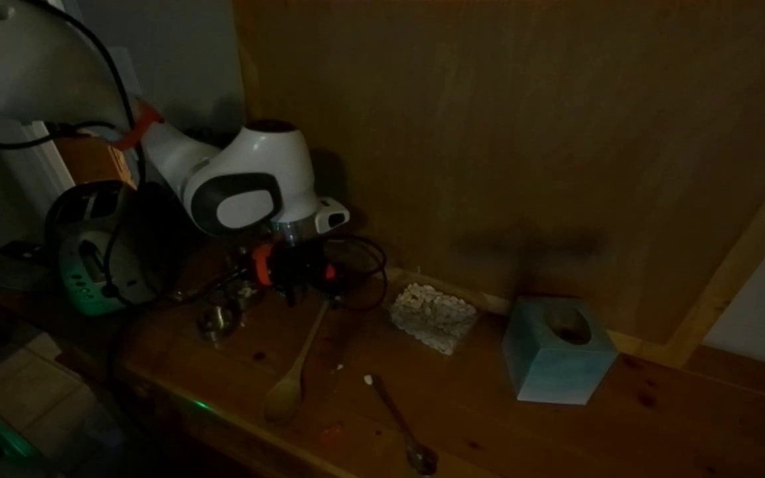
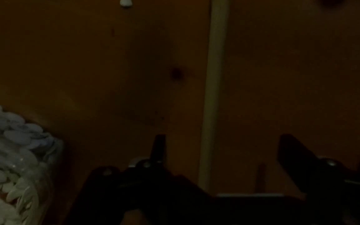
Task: Put the orange thing on the wooden spoon then put it into the metal measuring cup
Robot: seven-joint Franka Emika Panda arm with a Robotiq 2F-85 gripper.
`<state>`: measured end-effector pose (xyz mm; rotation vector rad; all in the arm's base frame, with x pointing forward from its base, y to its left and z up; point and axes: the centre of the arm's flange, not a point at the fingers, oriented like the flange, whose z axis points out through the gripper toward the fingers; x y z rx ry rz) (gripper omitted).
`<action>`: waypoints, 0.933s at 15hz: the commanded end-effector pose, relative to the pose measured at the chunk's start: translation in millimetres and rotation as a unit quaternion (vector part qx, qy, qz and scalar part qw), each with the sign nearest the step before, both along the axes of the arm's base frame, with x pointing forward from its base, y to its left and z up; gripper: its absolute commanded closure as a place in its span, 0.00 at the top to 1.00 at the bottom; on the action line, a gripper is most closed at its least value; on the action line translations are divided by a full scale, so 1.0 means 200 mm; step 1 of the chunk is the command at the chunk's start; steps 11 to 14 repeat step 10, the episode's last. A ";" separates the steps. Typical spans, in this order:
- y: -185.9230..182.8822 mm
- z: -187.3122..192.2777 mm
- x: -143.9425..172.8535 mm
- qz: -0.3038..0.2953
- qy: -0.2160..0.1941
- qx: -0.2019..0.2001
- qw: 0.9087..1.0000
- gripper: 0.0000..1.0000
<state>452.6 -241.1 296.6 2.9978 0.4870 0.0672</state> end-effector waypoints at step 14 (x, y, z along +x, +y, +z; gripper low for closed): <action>0.02 0.25 0.04 0.011 -0.026 -0.032 0.999 1.00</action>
